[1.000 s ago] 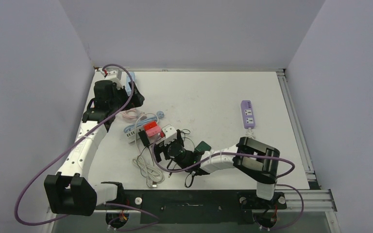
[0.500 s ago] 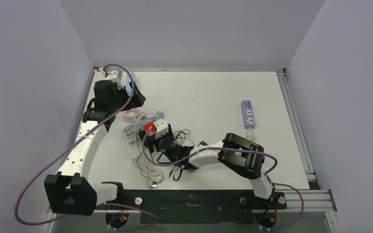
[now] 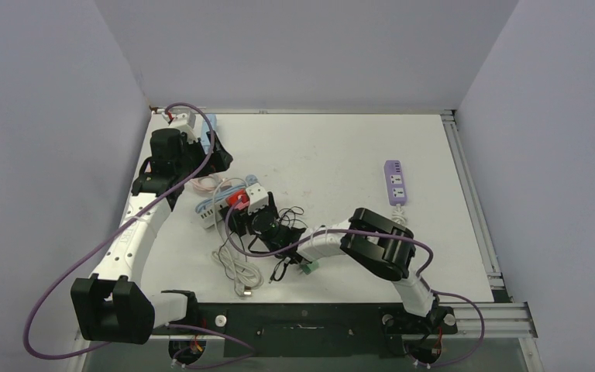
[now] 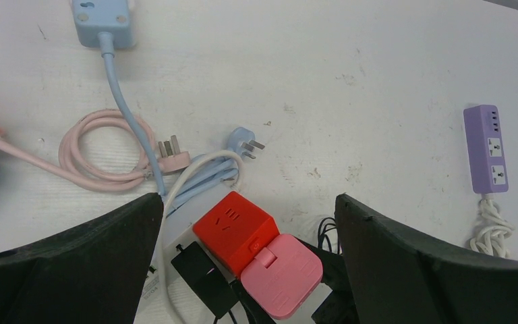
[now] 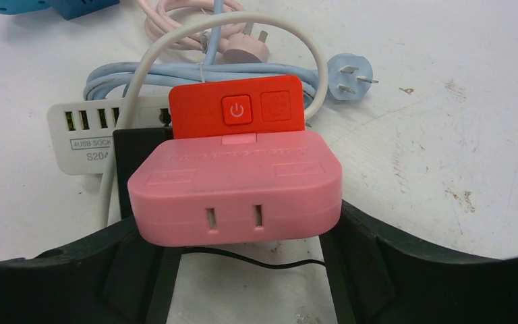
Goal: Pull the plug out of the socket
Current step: Move the socket to the center of the board.
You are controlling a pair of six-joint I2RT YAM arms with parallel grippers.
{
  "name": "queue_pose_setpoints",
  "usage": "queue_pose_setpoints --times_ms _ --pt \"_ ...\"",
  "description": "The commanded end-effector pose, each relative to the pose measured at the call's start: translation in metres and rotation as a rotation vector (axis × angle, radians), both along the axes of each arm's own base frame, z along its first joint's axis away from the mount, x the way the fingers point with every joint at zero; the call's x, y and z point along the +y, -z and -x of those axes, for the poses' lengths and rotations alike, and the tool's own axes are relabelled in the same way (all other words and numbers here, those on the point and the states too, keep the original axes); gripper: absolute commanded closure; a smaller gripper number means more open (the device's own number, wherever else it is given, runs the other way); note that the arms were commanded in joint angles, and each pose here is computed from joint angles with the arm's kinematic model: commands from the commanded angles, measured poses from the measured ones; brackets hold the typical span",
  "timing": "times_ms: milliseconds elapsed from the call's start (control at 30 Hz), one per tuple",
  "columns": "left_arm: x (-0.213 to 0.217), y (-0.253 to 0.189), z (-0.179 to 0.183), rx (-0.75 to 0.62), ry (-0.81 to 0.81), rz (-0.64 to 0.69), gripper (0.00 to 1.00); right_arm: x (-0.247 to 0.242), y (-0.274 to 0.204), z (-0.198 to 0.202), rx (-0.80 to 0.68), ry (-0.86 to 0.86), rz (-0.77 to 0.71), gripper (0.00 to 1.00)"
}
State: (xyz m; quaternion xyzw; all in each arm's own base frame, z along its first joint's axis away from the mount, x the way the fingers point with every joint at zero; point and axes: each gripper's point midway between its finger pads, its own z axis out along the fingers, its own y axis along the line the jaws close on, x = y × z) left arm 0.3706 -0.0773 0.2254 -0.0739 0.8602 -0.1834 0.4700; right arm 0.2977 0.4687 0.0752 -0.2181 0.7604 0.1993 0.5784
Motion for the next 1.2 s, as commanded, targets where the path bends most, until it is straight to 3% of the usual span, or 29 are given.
queue_pose_setpoints --times_ms 0,133,400,500,700,833,1167 --pt "0.000 -0.008 -0.006 -0.037 0.004 0.021 0.04 0.004 -0.009 -0.016 -0.015 0.013 -0.051 0.29" --pt "-0.001 -0.007 -0.006 -0.034 0.008 0.026 0.04 0.001 -0.009 -0.023 -0.016 0.007 -0.060 0.23" --pt "-0.003 -0.006 -0.007 -0.030 0.014 0.036 0.04 0.016 -0.006 -0.021 -0.052 -0.084 -0.035 0.24" --pt "-0.004 -0.005 -0.008 -0.027 0.016 0.040 0.04 0.020 -0.005 -0.022 -0.068 -0.104 -0.026 0.28" --pt "-0.004 -0.003 -0.008 -0.021 0.018 0.047 0.04 0.012 -0.013 -0.025 -0.096 -0.062 -0.034 0.53" --pt "-0.004 -0.002 -0.009 -0.019 0.018 0.050 0.04 -0.002 -0.019 -0.024 -0.107 -0.029 -0.037 0.63" --pt "-0.008 0.001 -0.009 -0.011 0.028 0.060 0.04 -0.053 -0.031 -0.011 -0.109 0.040 -0.003 0.66"
